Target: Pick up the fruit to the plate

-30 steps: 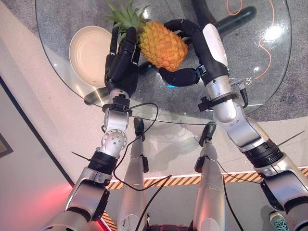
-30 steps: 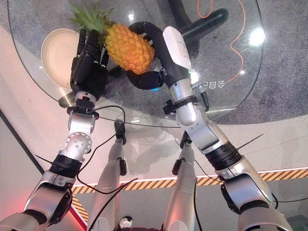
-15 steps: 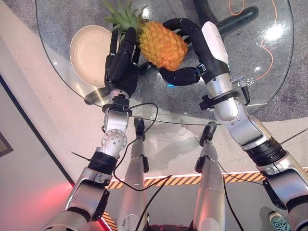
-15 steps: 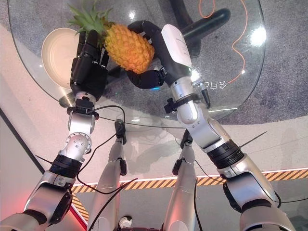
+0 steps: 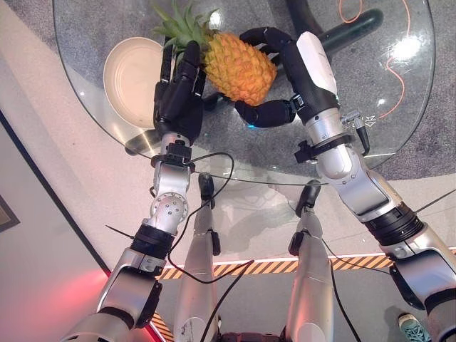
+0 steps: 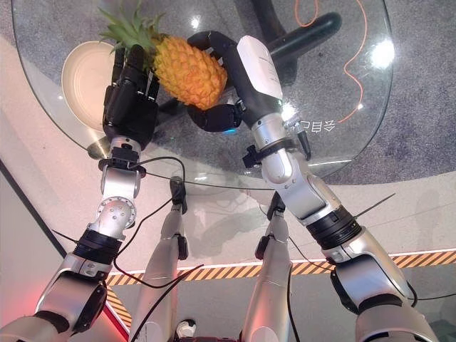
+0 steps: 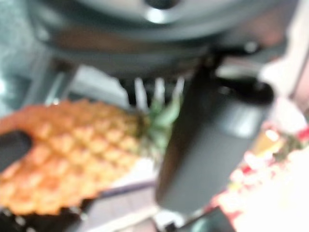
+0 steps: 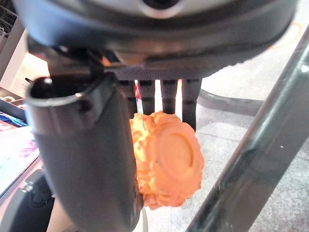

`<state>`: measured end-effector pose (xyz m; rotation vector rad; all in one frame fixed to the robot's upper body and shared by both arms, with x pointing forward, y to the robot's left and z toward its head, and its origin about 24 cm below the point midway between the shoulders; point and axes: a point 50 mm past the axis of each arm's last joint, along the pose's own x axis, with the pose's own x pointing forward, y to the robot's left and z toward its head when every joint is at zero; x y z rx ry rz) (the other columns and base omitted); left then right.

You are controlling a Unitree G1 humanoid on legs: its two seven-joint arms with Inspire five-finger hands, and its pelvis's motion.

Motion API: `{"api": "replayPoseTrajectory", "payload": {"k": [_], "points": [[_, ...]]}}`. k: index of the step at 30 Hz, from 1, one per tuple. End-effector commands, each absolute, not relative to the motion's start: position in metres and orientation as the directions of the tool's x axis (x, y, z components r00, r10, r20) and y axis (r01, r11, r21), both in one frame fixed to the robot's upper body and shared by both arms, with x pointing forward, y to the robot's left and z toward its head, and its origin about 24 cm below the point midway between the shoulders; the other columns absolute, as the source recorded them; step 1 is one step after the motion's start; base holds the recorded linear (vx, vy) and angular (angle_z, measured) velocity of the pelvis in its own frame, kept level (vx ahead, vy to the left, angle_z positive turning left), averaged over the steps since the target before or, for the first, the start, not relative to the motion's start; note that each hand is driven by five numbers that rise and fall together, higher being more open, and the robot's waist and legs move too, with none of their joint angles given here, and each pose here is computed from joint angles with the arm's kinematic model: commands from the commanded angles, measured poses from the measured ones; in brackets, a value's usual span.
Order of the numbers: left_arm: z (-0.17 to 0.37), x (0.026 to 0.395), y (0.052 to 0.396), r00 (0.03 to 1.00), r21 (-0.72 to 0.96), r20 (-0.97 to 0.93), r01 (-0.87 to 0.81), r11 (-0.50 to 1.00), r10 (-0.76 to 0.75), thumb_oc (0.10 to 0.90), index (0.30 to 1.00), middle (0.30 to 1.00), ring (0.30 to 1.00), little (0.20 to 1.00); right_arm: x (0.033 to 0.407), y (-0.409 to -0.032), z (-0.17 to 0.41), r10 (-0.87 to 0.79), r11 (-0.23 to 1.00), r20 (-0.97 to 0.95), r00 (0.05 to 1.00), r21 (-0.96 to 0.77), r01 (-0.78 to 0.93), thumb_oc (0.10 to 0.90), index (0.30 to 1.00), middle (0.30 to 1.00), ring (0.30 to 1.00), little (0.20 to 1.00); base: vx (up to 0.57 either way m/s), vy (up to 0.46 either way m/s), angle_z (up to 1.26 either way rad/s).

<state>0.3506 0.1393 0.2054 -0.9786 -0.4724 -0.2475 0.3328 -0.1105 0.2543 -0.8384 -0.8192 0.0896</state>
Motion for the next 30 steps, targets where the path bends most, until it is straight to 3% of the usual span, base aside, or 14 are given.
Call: {"api": "replayPoseTrajectory", "payload": {"k": [1, 23, 24, 25, 26, 30], "points": [[0.284, 0.321, 0.122, 0.632, -0.495, 0.775, 0.632, 0.596, -0.027, 0.8, 0.9, 0.9, 0.9, 0.9, 0.285, -0.064, 0.303, 0.583, 0.699, 0.725, 0.366, -0.677, 0.23, 0.1, 0.3, 0.3, 0.3, 0.2, 0.0, 0.0, 0.0], [0.287, 0.318, 0.13, 0.632, -0.523, 0.773, 0.586, 0.619, 0.054, 0.8, 0.9, 0.9, 0.9, 0.9, 0.271, -0.059, 0.314, 0.592, 0.723, 0.754, 0.285, -0.653, 0.225, 0.1, 0.3, 0.3, 0.3, 0.2, 0.0, 0.0, 0.0], [0.288, 0.317, 0.131, 0.621, -0.522, 0.782, 0.594, 0.612, 0.064, 0.432, 0.585, 0.585, 0.585, 0.532, 0.271, -0.058, 0.313, 0.595, 0.722, 0.75, 0.288, -0.656, 0.22, 0.1, 0.3, 0.3, 0.3, 0.2, 0.0, 0.0, 0.0], [0.289, 0.316, 0.132, 0.612, -0.517, 0.788, 0.6, 0.61, 0.066, 0.366, 0.528, 0.528, 0.528, 0.466, 0.271, -0.058, 0.314, 0.595, 0.721, 0.752, 0.284, -0.656, 0.223, 0.1, 0.3, 0.3, 0.3, 0.2, 0.0, 0.0, 0.0], [0.29, 0.315, 0.132, 0.598, -0.51, 0.798, 0.609, 0.608, 0.07, 0.1, 0.3, 0.3, 0.3, 0.2, 0.271, -0.058, 0.314, 0.596, 0.721, 0.751, 0.284, -0.656, 0.224, 0.1, 0.3, 0.3, 0.3, 0.2, 0.0, 0.0, 0.0], [0.293, 0.312, 0.131, 0.568, -0.482, 0.82, 0.614, 0.625, 0.074, 0.1, 0.3, 0.3, 0.3, 0.2, 0.272, -0.058, 0.313, 0.593, 0.721, 0.752, 0.288, -0.655, 0.224, 0.1, 0.3, 0.3, 0.3, 0.2, 0.0, 0.0, 0.0]]}}
